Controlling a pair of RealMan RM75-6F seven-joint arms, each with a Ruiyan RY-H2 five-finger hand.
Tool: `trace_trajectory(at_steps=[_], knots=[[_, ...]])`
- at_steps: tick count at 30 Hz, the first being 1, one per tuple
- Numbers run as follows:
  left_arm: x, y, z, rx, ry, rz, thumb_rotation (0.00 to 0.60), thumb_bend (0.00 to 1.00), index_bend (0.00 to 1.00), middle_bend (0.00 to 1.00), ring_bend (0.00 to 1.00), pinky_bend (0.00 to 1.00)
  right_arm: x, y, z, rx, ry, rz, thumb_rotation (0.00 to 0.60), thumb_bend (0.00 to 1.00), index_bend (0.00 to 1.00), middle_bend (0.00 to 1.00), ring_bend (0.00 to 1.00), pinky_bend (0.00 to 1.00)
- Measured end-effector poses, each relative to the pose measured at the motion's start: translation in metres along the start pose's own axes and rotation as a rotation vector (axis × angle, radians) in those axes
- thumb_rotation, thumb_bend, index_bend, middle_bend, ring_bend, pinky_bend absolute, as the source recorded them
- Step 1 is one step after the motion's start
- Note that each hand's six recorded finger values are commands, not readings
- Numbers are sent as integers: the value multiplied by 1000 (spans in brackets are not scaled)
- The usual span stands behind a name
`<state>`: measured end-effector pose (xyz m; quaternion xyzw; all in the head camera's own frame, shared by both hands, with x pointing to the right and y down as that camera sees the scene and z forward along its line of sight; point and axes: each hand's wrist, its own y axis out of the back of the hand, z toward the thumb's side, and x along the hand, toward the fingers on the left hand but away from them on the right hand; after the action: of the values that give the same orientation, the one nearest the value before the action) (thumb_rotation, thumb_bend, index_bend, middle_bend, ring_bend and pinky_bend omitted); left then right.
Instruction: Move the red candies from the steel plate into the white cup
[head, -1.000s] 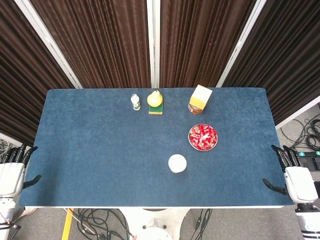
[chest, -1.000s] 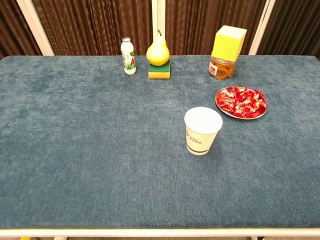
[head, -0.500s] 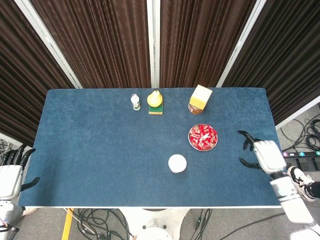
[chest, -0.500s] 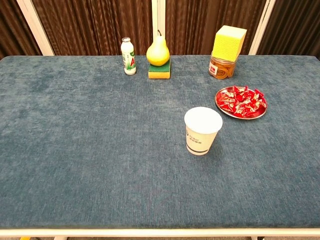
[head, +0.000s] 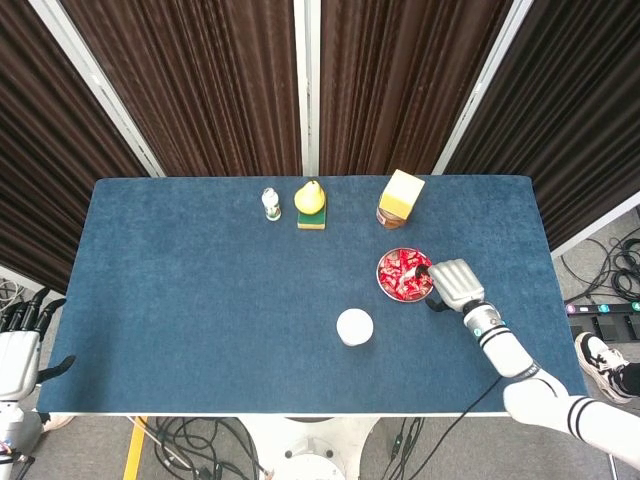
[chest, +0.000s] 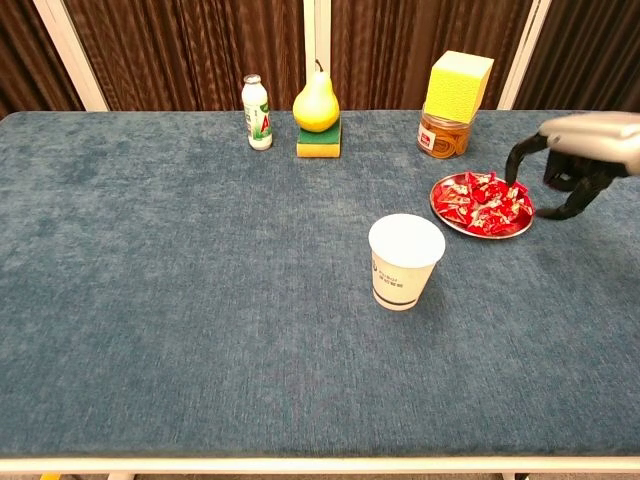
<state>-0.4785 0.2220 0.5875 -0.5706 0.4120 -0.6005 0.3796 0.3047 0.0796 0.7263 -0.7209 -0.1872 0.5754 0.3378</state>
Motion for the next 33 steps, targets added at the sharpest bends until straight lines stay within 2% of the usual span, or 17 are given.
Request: trace_trajectory(at_steps=[8,23,29,33], knots=[[-1,-3,-3,-3,11,-7,600,100,233,164,176,161,-15,-13,7,19,-7,28,600,257,369,917,967,1000],[-5,-3,-11,-16,36,-10,600,100,233,163,176,161,-46,-19,26,42,6,56,600,283,386,917,967,1000],[-6,-5,-13,-25,40,-15,600,101,233,164,176,161,-52,-23,30,52,11,68,600,303,467,917,967,1000],[-7,-6,-14,-25,43,-14,600,100,233,163,176,161,-53,-24,31,55,9,64,600,355,576,920,971,1000]])
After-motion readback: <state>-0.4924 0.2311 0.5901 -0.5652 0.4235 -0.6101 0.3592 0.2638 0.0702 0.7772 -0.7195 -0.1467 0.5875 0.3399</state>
